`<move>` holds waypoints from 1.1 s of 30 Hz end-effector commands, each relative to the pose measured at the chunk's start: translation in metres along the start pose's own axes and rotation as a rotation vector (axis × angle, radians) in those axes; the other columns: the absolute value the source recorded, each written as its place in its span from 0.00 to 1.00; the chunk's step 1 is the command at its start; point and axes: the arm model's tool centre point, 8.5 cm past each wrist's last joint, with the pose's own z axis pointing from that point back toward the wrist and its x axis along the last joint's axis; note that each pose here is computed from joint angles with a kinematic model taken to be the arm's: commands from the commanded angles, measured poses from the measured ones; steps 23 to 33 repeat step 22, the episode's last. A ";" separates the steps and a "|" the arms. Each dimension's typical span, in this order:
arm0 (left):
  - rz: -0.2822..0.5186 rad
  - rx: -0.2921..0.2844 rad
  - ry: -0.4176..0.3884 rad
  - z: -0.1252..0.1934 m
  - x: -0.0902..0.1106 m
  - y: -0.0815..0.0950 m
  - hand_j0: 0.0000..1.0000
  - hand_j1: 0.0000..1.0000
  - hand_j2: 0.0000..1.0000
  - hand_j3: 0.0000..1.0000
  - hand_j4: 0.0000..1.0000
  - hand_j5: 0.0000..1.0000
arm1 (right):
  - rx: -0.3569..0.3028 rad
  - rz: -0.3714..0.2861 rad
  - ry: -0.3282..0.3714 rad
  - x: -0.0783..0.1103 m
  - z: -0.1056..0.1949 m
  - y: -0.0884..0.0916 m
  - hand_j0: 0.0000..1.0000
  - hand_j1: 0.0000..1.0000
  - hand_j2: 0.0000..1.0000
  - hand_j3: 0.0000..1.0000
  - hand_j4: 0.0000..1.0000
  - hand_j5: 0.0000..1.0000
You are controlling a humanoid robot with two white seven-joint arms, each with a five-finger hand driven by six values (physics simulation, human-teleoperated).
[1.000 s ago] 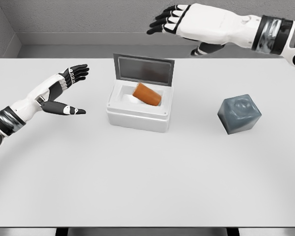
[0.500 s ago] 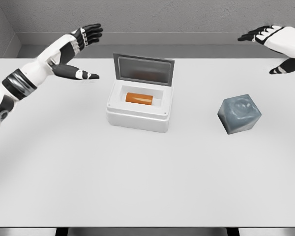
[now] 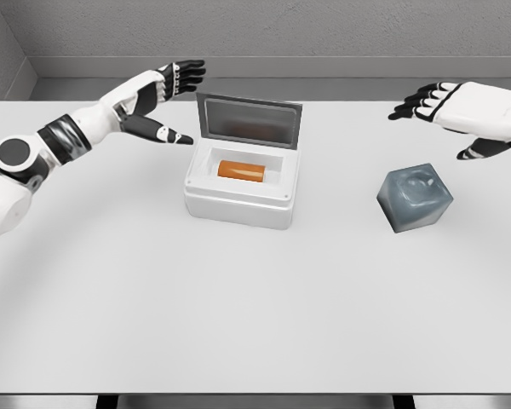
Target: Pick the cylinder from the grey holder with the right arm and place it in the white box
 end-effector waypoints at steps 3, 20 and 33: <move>-0.010 -0.138 -0.056 -0.005 0.013 -0.017 1.00 1.00 1.00 1.00 1.00 1.00 | -0.001 -0.002 -0.001 0.000 0.001 0.000 1.00 1.00 1.00 1.00 1.00 1.00; 0.009 -0.056 -0.076 0.037 0.014 0.014 1.00 1.00 1.00 1.00 1.00 1.00 | -0.001 -0.001 0.002 0.000 0.001 0.000 1.00 1.00 1.00 1.00 1.00 1.00; 0.000 -0.044 -0.064 0.045 0.014 0.020 1.00 1.00 1.00 1.00 1.00 1.00 | 0.000 -0.004 0.000 0.001 0.001 0.001 1.00 1.00 1.00 1.00 1.00 1.00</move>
